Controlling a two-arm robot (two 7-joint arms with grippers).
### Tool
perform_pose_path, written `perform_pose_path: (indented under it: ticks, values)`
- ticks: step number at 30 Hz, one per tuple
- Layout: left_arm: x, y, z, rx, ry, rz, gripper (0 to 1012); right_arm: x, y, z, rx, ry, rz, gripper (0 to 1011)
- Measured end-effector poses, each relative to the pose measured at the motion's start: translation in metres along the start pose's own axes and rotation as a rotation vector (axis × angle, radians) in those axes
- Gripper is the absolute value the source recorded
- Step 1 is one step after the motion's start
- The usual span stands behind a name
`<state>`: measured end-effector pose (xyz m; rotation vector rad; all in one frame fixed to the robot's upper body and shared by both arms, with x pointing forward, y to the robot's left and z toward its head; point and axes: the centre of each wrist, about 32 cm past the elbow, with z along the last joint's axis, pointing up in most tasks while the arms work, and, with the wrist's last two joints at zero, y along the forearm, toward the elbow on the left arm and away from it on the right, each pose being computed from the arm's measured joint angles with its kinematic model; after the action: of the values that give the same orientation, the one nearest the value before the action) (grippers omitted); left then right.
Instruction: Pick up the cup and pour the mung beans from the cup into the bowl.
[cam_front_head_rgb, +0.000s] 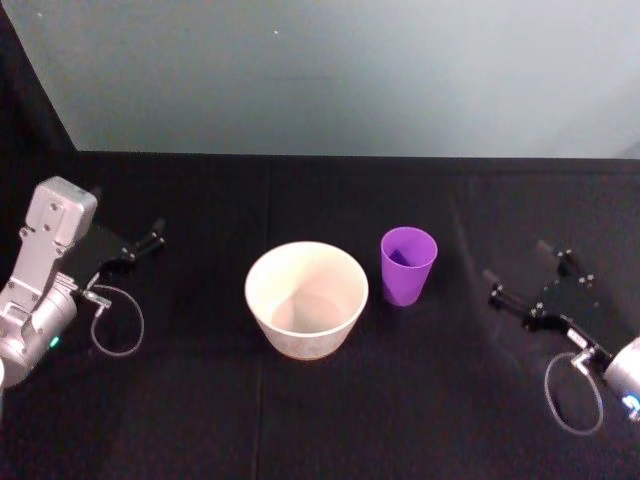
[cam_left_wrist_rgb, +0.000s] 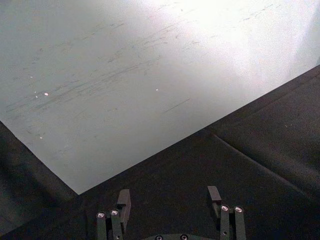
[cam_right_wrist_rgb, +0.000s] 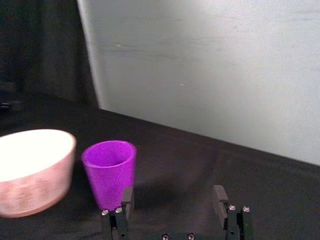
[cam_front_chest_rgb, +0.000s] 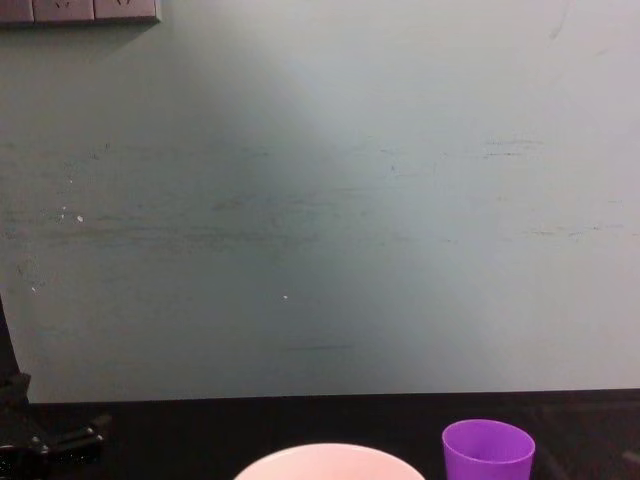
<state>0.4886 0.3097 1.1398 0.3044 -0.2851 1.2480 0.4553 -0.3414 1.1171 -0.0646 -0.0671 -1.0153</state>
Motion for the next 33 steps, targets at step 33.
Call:
perform_pose_path:
  ticks: [33]
  values:
    - [0.0, 0.0, 0.0, 0.0, 0.0, 0.0, 1000, -0.032, 0.05, -0.012, -0.003, 0.004, 0.156, 1003]
